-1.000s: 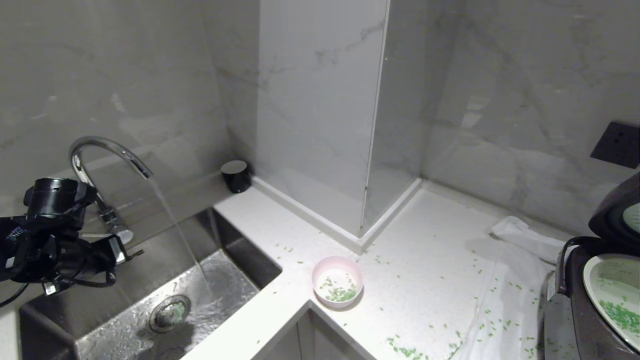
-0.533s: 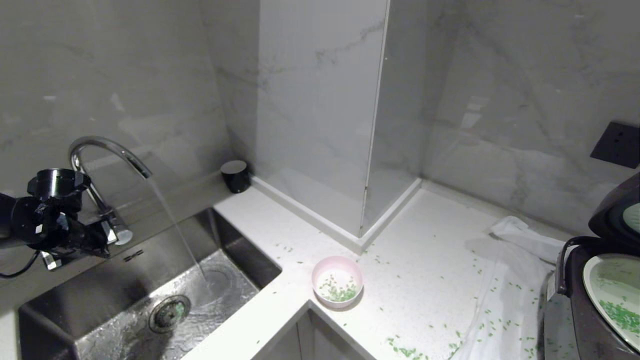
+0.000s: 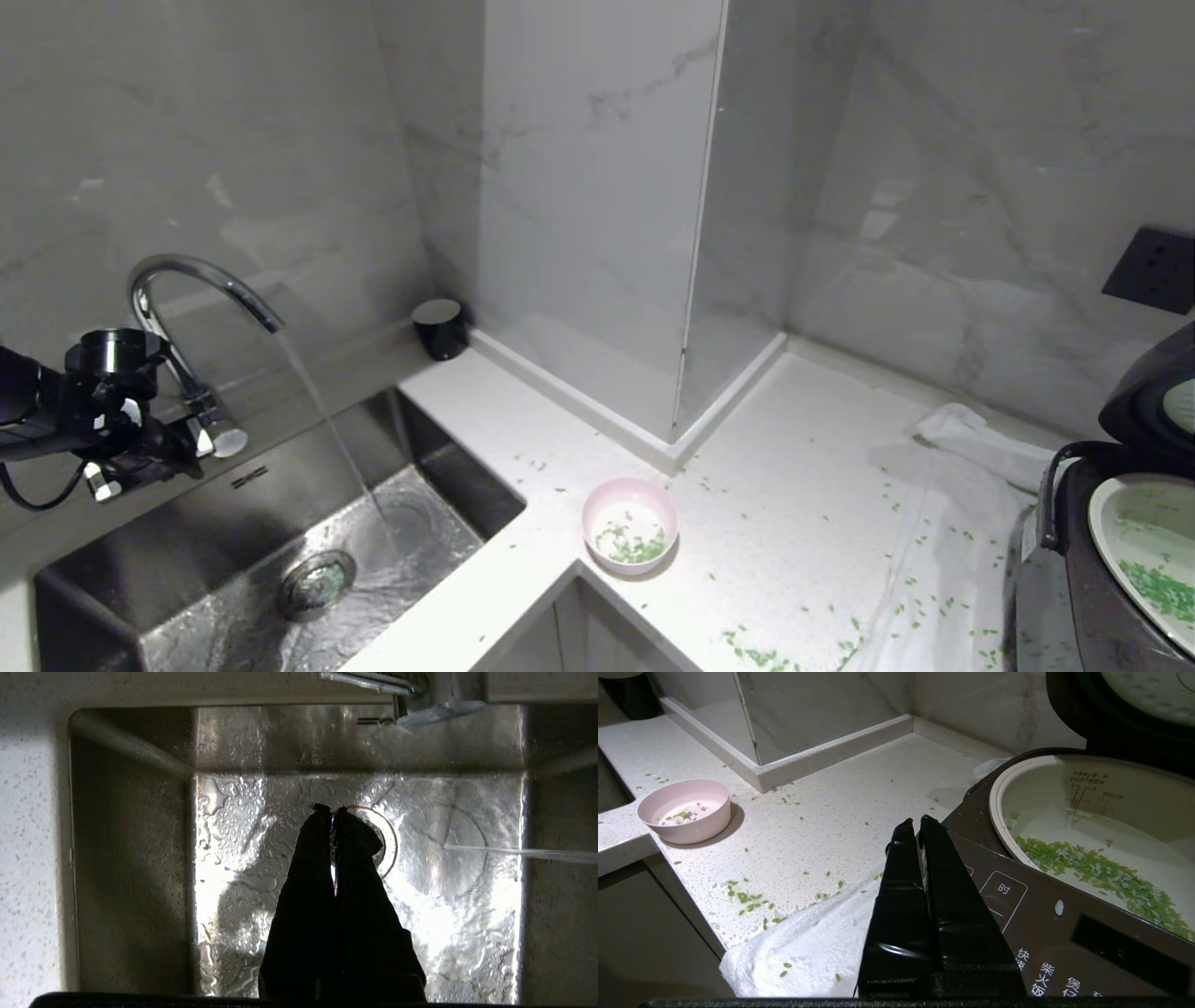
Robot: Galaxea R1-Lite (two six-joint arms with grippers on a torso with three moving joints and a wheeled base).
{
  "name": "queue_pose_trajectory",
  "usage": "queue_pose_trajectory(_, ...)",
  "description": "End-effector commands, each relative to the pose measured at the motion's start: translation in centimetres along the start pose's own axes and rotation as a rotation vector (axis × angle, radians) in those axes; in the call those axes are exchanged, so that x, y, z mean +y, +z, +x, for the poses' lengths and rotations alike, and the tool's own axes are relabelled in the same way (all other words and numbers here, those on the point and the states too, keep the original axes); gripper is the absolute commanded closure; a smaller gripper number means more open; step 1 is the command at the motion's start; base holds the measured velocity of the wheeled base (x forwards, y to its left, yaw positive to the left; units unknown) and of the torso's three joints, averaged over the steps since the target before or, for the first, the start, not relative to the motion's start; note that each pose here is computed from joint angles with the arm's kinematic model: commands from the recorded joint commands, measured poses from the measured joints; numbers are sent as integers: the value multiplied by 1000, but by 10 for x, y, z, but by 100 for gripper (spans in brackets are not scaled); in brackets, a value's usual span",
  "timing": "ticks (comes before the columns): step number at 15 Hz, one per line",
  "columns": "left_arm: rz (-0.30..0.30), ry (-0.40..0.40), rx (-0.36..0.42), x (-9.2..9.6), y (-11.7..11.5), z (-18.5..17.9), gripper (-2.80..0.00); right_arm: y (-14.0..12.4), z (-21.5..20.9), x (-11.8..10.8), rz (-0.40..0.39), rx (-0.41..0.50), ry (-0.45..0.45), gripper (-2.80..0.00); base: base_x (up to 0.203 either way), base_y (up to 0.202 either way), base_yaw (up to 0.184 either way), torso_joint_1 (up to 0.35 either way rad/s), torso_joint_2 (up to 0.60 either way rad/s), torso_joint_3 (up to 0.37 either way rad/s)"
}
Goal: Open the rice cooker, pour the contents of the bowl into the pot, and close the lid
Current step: Turn off the tap
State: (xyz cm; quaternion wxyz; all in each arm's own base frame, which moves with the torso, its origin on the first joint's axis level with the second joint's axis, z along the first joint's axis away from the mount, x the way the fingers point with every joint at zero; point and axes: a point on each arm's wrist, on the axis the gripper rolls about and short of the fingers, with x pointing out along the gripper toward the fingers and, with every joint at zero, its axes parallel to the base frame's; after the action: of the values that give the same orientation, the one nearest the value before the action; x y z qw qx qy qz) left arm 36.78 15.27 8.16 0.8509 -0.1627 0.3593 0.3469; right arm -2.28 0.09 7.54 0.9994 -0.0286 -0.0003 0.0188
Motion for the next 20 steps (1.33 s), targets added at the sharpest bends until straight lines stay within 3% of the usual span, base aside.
queue_pose_trajectory(1,-21,15,-4,2,5,18,0,0,0,0,1,1,1,0,0,0,0,0,0,0)
queue_pose_trajectory(20,-98,18,-90,2,35,45,0,0,0,0,0,1,1,0,0,0,0,0,0,0)
